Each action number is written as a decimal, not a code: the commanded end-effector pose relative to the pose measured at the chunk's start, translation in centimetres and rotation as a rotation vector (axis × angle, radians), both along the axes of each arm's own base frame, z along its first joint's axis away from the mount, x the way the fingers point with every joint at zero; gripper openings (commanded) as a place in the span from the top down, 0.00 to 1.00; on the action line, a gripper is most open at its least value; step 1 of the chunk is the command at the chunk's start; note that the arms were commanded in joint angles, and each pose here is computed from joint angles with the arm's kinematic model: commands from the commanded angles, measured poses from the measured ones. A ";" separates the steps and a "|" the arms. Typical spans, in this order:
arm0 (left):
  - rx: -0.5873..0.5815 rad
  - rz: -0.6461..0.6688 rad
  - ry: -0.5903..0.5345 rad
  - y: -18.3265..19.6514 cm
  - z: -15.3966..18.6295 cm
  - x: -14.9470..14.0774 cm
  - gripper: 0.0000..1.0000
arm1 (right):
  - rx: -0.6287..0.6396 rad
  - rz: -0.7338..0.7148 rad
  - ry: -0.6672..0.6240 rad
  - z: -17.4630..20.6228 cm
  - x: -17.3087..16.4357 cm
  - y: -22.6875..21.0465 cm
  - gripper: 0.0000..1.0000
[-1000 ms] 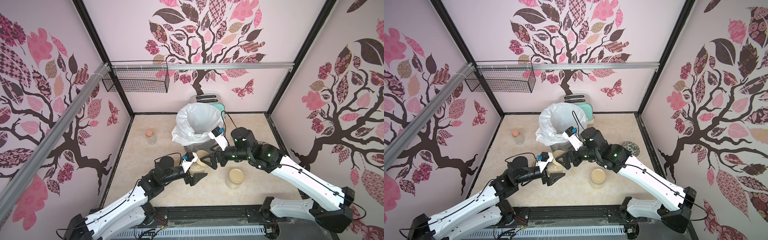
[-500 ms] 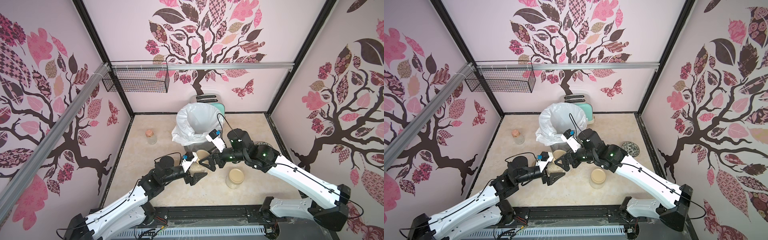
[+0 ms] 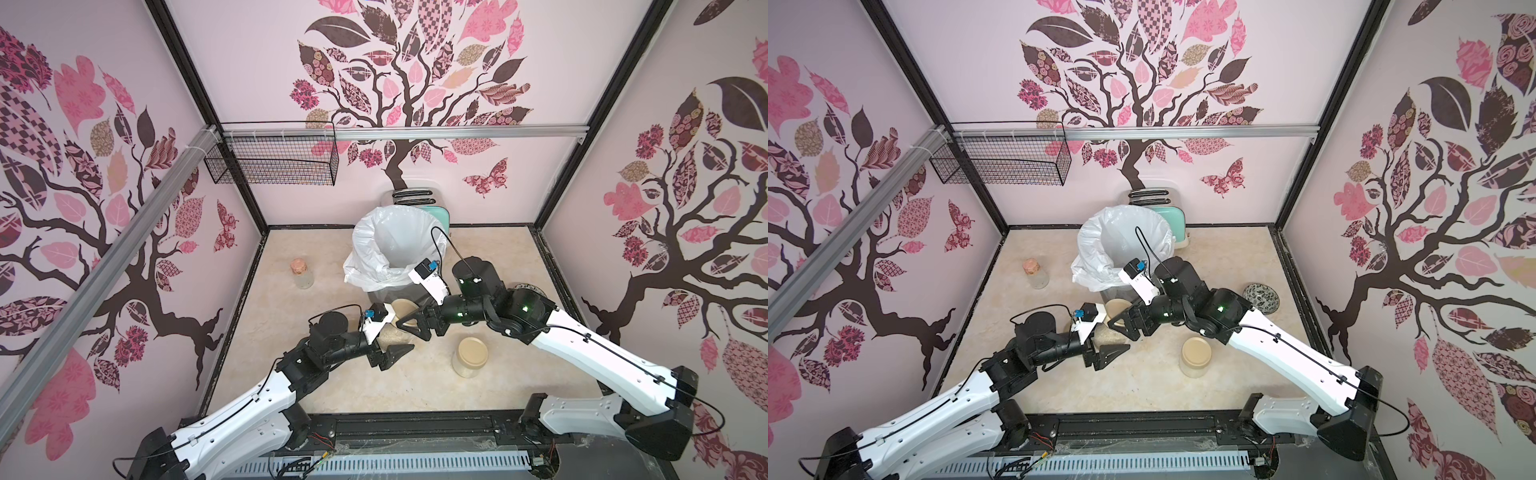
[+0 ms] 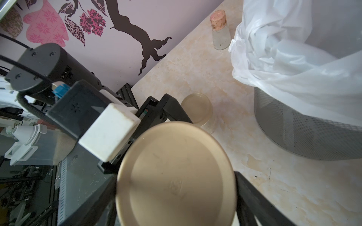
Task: Empty moldy rice from jars
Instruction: Unscrew the lid from the jar, then place the lid at the center of the board.
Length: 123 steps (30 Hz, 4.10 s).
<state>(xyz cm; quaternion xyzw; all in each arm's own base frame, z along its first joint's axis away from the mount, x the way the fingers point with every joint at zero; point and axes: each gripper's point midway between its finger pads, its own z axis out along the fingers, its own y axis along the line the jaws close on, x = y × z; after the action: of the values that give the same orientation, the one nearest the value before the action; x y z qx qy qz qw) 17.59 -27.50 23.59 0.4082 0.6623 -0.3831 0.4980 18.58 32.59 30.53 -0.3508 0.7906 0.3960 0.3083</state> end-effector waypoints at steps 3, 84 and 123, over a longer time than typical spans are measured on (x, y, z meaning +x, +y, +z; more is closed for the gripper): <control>-0.117 -0.022 -0.097 -0.2 4.1 -0.2 0.49 | 0.044 0.221 -0.100 -0.1 -2.7 0.9 0.35; -0.136 -0.024 -0.115 0.7 5.0 -0.5 0.51 | 0.126 0.020 -0.356 0.7 7.1 -11.1 0.38; -0.150 -0.040 -0.147 0.8 6.4 -0.8 0.51 | -0.426 -0.596 0.018 -26.2 21.0 -24.5 0.35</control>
<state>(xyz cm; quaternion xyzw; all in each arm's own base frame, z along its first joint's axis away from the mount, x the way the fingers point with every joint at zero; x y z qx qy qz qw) 16.90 -26.75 25.40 0.4105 0.6392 -0.4016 0.5115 38.04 8.75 3.93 -0.1656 0.9269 0.1346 0.3086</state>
